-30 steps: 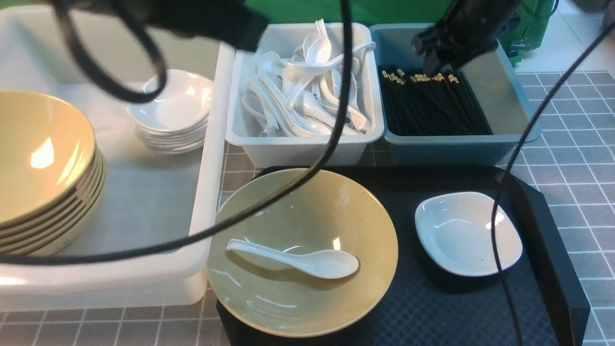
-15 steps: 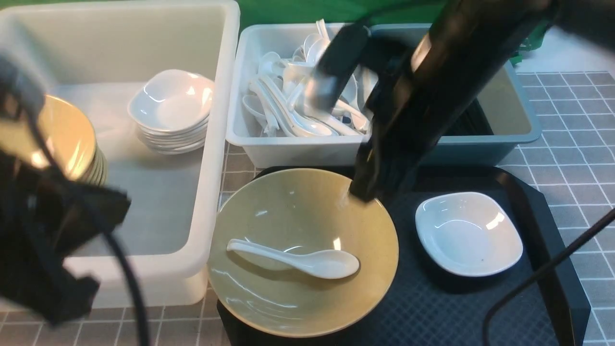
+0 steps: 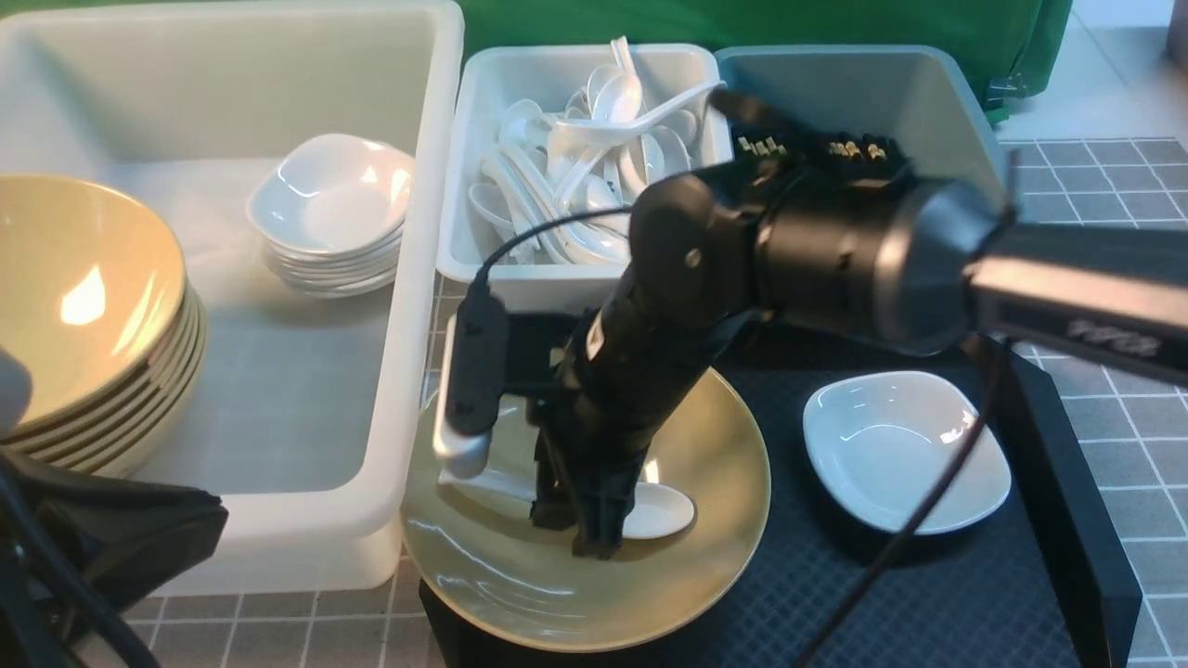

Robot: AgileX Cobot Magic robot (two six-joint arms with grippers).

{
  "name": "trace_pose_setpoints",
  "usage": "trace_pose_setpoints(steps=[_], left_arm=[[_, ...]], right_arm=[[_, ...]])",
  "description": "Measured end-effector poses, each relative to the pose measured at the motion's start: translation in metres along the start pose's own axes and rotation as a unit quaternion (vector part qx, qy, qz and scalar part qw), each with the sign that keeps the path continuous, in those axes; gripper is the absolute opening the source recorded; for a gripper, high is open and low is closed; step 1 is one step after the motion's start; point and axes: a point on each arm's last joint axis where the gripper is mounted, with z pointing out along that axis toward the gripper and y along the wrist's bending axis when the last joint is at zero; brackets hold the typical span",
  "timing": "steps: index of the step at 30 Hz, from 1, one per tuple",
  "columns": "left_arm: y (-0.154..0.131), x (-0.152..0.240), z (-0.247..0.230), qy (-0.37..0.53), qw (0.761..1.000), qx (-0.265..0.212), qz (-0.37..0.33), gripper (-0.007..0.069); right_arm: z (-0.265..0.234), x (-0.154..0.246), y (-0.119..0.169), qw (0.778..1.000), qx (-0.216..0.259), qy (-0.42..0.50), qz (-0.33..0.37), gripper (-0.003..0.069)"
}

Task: On grey table put chopsticks spoon bowls plates into blue grey white boxes.
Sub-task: 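Reach down and grasp the white spoon resting in the bowl with the right gripper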

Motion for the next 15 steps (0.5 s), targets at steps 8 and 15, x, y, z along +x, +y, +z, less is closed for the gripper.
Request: trace_pose_setpoints(steps=[8, 15], left_arm=[[0.0, -0.002, 0.0, -0.012, 1.0, 0.001, 0.0, -0.0015], [0.0, -0.002, 0.0, -0.013, 1.0, 0.001, 0.0, -0.0015]], right_arm=[[0.024, -0.004, -0.004, 1.0, 0.0, 0.001, -0.003, 0.0314], [-0.004, -0.005, -0.009, 1.0, -0.008, 0.022, -0.01, 0.0168]])
